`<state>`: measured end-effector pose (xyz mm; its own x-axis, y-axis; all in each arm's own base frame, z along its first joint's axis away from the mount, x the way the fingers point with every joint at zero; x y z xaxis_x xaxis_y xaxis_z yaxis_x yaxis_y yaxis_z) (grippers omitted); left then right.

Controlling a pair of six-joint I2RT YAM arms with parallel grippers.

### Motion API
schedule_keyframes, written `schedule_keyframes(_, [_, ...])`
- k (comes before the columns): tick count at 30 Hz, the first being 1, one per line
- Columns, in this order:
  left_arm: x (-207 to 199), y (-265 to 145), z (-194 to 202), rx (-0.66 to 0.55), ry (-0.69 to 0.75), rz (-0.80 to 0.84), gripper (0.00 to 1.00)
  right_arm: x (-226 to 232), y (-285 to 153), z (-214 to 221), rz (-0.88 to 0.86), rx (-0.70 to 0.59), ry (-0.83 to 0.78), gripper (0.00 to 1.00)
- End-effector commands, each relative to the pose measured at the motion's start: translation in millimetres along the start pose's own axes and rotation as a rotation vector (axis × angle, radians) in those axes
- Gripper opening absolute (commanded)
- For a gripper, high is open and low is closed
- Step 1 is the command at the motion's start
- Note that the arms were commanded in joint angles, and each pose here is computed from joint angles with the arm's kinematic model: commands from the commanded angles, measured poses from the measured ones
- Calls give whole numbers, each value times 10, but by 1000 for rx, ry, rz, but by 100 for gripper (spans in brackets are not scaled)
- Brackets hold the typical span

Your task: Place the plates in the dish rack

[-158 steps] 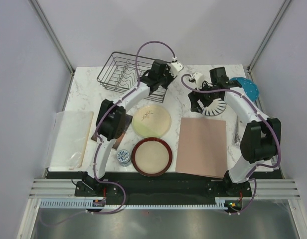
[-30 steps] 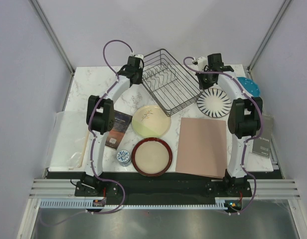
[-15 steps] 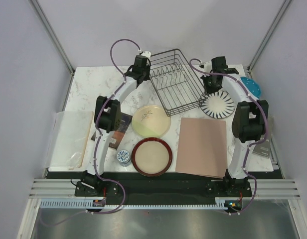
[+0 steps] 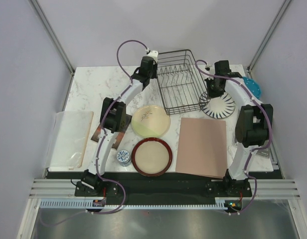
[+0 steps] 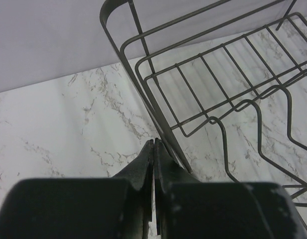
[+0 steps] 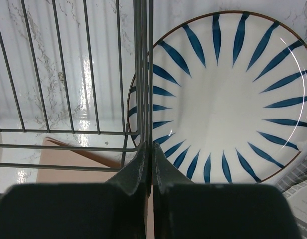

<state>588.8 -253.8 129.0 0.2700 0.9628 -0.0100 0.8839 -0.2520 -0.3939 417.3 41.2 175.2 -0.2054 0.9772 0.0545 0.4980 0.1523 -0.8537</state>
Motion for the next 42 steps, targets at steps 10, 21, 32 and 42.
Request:
schedule_keyframes(10, [-1436, -183, -250, -210, 13, 334, 4, 499, 108, -118, -207, -103, 80, 0])
schedule_keyframes(21, [-1328, -67, -212, -243, 66, 302, 8, 736, 112, -69, -255, -84, 78, 0])
schedule_keyframes(32, [-1109, -9, -373, -291, 95, 268, 25, 873, 247, -160, -241, -96, 41, 0])
schedule_keyframes(42, [-353, -591, -1240, -479, 89, -14, 85, 664, -236, -283, -148, -194, -15, 54])
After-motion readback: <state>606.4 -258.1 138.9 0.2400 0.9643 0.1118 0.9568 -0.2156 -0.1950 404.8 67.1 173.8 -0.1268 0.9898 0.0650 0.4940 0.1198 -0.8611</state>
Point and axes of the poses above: each gripper's point midway between its finger pads, its own y axis out along the fingers, its own x axis along the line the jaws close on, z = x × y, the point moved 8 cm from there along -y, back along the fingers, and after that the axes turned 1 degree about -y, right-handed, at the moved point
